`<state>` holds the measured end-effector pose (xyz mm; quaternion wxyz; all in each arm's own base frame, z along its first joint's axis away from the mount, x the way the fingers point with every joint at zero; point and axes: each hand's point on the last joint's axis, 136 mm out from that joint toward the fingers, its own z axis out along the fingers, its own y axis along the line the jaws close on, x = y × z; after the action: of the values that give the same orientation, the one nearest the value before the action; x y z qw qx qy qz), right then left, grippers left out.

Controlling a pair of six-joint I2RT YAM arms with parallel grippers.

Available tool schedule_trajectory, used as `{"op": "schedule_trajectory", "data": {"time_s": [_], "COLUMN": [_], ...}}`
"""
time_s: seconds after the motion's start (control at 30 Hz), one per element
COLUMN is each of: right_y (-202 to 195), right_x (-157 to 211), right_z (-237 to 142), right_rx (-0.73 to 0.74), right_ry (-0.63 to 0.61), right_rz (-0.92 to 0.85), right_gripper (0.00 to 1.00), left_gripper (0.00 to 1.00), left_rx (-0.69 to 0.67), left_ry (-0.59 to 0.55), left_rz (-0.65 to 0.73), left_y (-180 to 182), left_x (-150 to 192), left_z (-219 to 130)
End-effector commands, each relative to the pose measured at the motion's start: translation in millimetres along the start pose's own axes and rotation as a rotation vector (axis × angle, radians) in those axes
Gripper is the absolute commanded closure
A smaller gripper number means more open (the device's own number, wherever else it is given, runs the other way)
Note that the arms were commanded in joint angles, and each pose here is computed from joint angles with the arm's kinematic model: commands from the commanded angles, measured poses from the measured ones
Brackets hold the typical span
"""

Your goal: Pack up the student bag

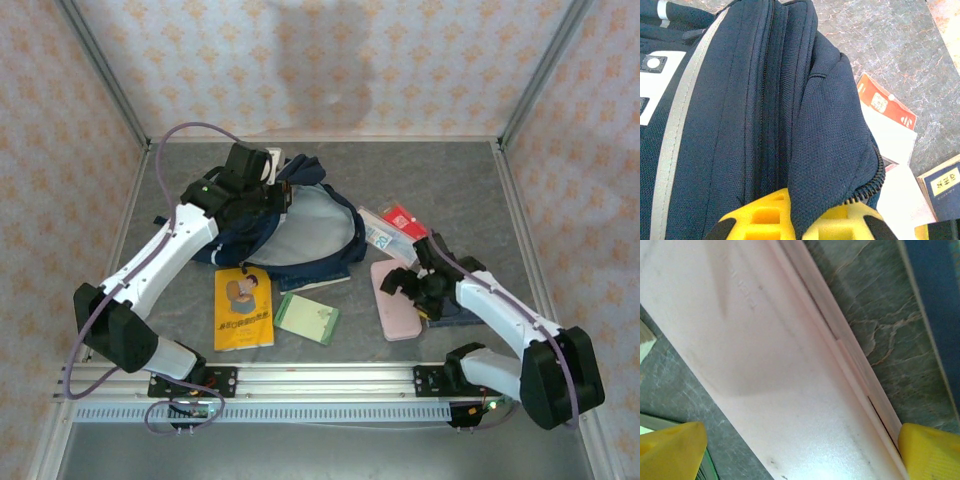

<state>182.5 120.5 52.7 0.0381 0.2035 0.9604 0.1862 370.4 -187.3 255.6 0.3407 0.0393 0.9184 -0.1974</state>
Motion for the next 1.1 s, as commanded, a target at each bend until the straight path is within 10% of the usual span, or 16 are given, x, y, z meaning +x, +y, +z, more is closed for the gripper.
{"op": "schedule_trajectory", "data": {"time_s": [0.0, 0.5, 1.07], "right_y": [2, 5, 37], "right_x": [10, -11, -8], "right_z": [-1, -3, 8], "right_rx": [0.043, 0.414, 0.288], "right_ry": [0.033, 0.009, 0.066], "right_rz": [-0.052, -0.319, -0.353], "right_gripper": [0.03, 0.01, 0.01], "left_gripper": [1.0, 1.0, 1.0], "left_rx": [0.013, 0.009, -0.008], "left_ry": [-0.062, -0.064, -0.055], "left_rz": [0.014, 0.021, 0.025], "left_y": [-7, -7, -3], "left_x": [-21, -22, -18], "left_z": [-6, -7, -8]}}
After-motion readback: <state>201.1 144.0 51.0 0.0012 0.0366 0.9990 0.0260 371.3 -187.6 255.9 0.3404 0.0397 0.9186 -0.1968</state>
